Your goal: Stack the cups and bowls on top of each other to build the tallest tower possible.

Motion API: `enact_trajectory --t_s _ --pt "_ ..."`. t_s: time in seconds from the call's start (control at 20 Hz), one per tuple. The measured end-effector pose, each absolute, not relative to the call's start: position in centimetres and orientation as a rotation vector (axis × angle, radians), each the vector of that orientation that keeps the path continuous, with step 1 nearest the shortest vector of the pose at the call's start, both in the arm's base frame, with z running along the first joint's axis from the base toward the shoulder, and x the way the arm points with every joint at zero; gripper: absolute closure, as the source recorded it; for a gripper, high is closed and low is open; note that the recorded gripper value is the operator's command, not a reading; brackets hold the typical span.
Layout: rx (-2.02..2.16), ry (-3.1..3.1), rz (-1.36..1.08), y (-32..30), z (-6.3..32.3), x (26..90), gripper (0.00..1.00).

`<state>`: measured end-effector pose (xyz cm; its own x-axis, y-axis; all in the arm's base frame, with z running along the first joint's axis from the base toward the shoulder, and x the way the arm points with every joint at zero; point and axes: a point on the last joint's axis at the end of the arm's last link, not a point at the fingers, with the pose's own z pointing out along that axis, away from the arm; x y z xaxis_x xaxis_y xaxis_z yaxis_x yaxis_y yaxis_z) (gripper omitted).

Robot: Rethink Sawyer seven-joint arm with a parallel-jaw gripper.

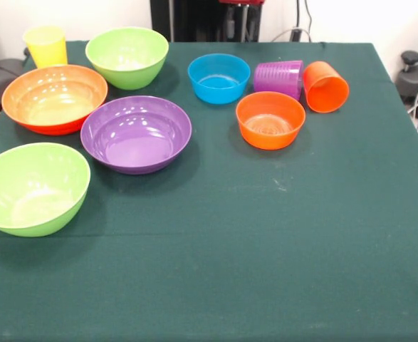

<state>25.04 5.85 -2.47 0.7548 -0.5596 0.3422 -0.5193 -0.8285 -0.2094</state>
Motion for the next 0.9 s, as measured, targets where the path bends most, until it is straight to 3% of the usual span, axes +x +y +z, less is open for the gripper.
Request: enact_trajectory --t_s 0.9 --pt "-2.667 0.977 -0.768 2.2 -4.1 28.2 0.0"
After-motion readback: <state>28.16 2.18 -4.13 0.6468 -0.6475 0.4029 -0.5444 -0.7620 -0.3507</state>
